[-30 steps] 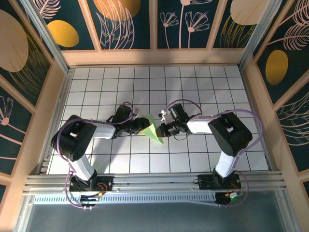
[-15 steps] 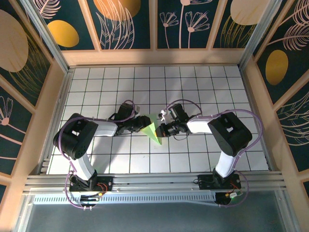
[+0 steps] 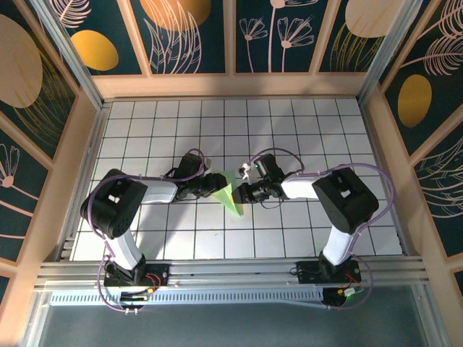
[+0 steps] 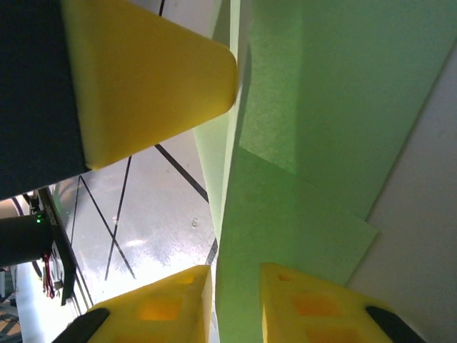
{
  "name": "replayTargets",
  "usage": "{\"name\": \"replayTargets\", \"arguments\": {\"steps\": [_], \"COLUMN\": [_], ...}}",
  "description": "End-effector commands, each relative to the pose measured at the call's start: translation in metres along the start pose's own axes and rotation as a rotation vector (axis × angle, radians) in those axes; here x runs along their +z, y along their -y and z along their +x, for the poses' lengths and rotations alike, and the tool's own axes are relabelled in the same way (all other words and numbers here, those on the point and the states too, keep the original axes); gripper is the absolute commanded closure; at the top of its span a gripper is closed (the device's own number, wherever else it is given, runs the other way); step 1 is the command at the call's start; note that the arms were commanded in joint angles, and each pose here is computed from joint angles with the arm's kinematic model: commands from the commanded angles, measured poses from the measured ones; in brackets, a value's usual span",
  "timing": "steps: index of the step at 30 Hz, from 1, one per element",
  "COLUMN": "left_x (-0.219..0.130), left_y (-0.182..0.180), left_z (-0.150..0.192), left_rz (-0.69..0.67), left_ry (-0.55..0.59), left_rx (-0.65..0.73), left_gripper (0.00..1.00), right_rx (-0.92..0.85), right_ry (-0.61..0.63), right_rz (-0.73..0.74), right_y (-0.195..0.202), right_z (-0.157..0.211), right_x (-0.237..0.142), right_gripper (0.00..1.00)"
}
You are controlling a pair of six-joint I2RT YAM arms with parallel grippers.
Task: Fold a paper plane with a square sheet of paper (fold left side to right side)
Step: Fourth fold the wing at the center of the table.
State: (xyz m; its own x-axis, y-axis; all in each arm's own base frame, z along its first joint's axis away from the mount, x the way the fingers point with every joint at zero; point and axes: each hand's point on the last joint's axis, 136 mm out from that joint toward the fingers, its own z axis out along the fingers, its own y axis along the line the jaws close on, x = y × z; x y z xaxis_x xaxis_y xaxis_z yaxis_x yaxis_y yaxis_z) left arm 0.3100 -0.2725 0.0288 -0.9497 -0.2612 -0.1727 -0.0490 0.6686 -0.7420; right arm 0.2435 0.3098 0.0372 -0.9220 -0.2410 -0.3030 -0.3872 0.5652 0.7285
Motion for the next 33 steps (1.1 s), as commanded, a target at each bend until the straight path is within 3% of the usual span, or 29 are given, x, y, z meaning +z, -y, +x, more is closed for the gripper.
{"name": "replayTargets", "arguments": {"steps": [1,6,22,33], "left_x": [0.004,0.005,0.004,0.004], "left_y": [-0.029,-0.029,-0.028,-0.028], "left_z": [0.009,0.010,0.010,0.009], "left_rz": [-0.108,-0.106,-0.102,-0.105], "left_ry": [-0.024,-0.023,-0.023,-0.022], "left_rx": [-0.017,-0.017,-0.017,-0.018], "left_gripper": [0.56,0.56,0.56,0.56], "right_rx": [-0.027,-0.026,-0.034,-0.020], "right_ry": [0.055,0.087,0.066,0.055], "right_rz": [-0.051,-0.057,-0.079,-0.023], "right_y": [-0.013,-0.009,-0.011,0.001], "right_z": [-0.012,-0.022,-0.038,-0.034], "right_x": [-0.018,-0.027,0.001,0.004], "right_gripper": [0.69,0.62,0.63,0.81]}}
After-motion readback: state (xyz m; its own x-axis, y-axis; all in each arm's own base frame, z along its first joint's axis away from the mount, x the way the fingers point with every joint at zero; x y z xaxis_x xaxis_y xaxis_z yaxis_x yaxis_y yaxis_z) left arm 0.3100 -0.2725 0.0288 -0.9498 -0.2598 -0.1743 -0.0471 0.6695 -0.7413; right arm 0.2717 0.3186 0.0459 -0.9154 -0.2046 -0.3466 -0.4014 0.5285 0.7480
